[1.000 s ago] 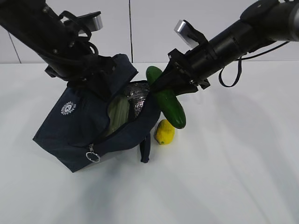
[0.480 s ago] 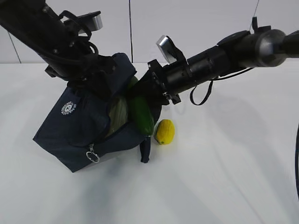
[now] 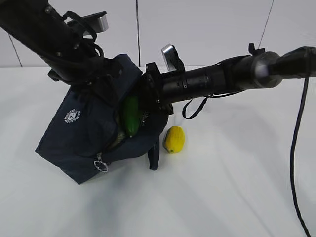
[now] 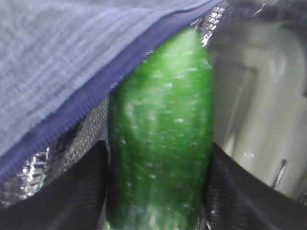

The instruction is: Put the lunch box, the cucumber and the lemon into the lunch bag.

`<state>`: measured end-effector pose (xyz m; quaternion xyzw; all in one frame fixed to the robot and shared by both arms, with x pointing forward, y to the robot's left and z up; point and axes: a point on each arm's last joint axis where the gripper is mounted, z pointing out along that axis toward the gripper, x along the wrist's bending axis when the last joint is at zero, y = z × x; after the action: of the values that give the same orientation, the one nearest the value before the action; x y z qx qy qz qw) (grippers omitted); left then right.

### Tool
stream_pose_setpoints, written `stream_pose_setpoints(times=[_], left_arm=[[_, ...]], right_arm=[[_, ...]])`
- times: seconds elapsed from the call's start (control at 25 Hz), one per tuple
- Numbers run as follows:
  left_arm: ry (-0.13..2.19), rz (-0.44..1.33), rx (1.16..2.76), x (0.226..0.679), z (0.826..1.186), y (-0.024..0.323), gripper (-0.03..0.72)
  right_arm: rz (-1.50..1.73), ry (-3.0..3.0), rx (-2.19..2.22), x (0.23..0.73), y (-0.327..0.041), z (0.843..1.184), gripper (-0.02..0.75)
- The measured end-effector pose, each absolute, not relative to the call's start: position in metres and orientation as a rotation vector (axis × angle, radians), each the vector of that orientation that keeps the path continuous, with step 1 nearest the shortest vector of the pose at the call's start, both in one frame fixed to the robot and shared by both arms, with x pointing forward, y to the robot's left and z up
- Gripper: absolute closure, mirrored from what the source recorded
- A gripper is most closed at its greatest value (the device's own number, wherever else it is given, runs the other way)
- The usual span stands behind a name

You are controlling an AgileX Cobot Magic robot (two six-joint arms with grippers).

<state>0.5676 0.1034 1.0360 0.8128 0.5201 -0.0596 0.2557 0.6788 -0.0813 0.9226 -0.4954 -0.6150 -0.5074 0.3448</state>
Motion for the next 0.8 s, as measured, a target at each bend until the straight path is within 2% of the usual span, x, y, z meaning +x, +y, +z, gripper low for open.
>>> stream_pose_setpoints(times=[0.28, 0.8], left_arm=[[1.412, -0.162, 2.206, 0.568, 1.036, 0.103, 0.685], [1.413, -0.165, 2.204, 0.567, 1.036, 0.103, 0.685]], right_arm=[[-1.325, -1.598, -1.255, 0.675, -0.072, 0.919, 0.277], [-1.403, -1.567, -1.351, 0.685, -0.073, 0.918, 0.256]])
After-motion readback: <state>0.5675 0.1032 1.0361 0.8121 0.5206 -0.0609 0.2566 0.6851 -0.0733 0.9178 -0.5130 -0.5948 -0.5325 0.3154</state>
